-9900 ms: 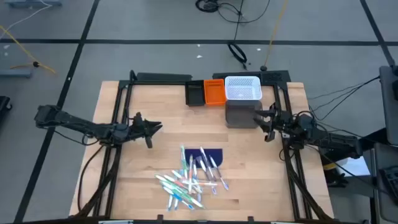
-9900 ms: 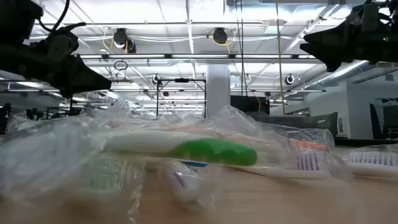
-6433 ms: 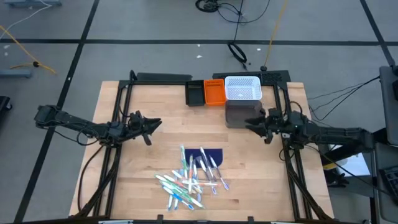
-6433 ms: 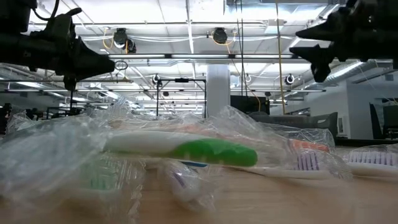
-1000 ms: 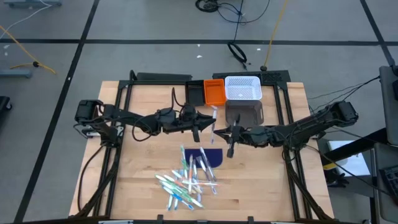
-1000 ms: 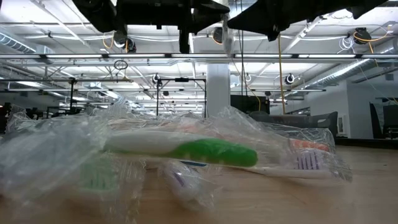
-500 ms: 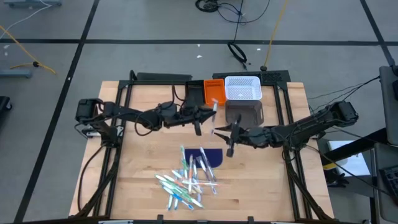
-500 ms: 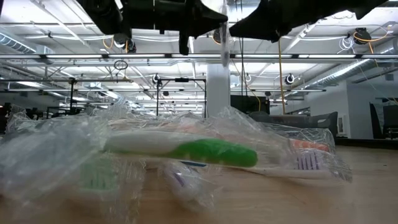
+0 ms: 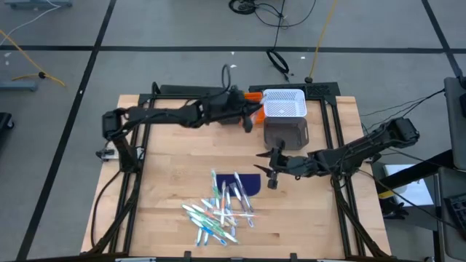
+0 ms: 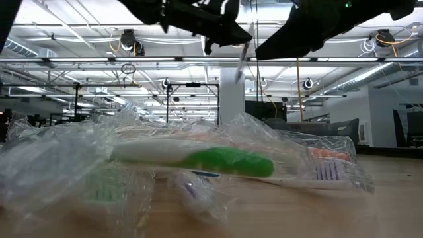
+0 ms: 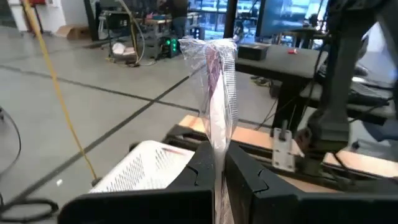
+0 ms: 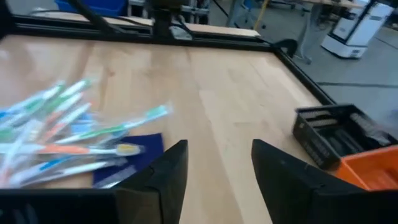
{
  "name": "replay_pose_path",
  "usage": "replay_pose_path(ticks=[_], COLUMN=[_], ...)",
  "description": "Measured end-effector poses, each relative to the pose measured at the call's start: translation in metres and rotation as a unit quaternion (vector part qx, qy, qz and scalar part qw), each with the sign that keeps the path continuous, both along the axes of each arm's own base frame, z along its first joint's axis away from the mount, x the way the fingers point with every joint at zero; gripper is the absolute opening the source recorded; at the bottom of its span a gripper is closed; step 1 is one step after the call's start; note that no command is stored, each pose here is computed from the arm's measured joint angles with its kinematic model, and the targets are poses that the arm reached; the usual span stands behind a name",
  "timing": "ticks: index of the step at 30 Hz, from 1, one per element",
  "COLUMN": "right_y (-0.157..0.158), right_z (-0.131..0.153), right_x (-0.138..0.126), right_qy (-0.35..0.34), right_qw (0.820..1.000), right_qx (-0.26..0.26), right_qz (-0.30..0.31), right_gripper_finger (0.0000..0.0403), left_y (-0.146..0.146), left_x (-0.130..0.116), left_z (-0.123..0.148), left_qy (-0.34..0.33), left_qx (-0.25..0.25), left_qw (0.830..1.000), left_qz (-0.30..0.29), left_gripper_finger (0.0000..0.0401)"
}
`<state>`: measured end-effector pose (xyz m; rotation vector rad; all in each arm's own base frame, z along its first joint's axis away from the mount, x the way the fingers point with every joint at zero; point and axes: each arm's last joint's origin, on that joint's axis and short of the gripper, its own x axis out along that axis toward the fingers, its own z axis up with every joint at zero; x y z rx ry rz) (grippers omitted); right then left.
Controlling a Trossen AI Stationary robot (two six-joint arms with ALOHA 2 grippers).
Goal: Pick & Place Toothbrushes
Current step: Put the purple toothbrush into the white bin
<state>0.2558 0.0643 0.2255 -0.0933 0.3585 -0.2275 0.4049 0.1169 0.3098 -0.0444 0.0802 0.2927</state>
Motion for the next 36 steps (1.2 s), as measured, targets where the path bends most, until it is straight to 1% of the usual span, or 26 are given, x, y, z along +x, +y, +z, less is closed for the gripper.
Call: replay_pose_path(ticks=[2,5,11,16,21,24,29,34,36], right_y=[0.006,0.014,0.026,0.028,0.028,0.027,0.025,0.024,0.024], right_z=[0.0,-0.001,-0.001,-0.002,-0.005,-0.009,-0.018,-0.019,-0.019], right_x=[-0.002,-0.004,-0.008,-0.01,-0.011,-0.012,-0.016,-0.017,-0.017], right_qy=[0.001,0.004,0.004,0.01,0.026,0.021,0.006,-0.001,-0.001], right_qw=[1.0,1.0,0.999,0.998,0.998,0.998,0.998,0.998,0.998], right_qx=[0.0,-0.001,-0.001,-0.004,-0.009,-0.008,-0.006,-0.013,-0.013], right_qz=[0.011,0.027,0.052,0.057,0.055,0.055,0.056,0.059,0.059], right_gripper_finger=[0.0167,0.0162,0.016,0.016,0.016,0.016,0.0159,0.0159,0.0158], left_y=[0.011,0.03,0.068,0.087,0.1,0.106,0.114,0.118,0.117], left_x=[0.012,0.028,0.056,0.079,0.093,0.101,0.109,0.112,0.112], left_z=[-0.002,-0.009,-0.024,-0.034,-0.035,-0.041,-0.061,-0.08,-0.084], left_qy=[0.006,0.009,0.004,0.013,0.024,0.027,0.043,0.068,0.079], left_qx=[0.011,0.013,0.013,0.013,0.016,0.02,0.02,0.014,0.02], left_qw=[1.0,1.0,1.0,1.0,0.999,0.999,0.998,0.996,0.995], left_qz=[-0.01,-0.022,0.002,0.01,0.016,0.023,0.035,0.05,0.056], left_gripper_finger=[0.0005,0.0004,0.0004,0.0004,0.0004,0.0004,0.0004,0.0004,0.0004])
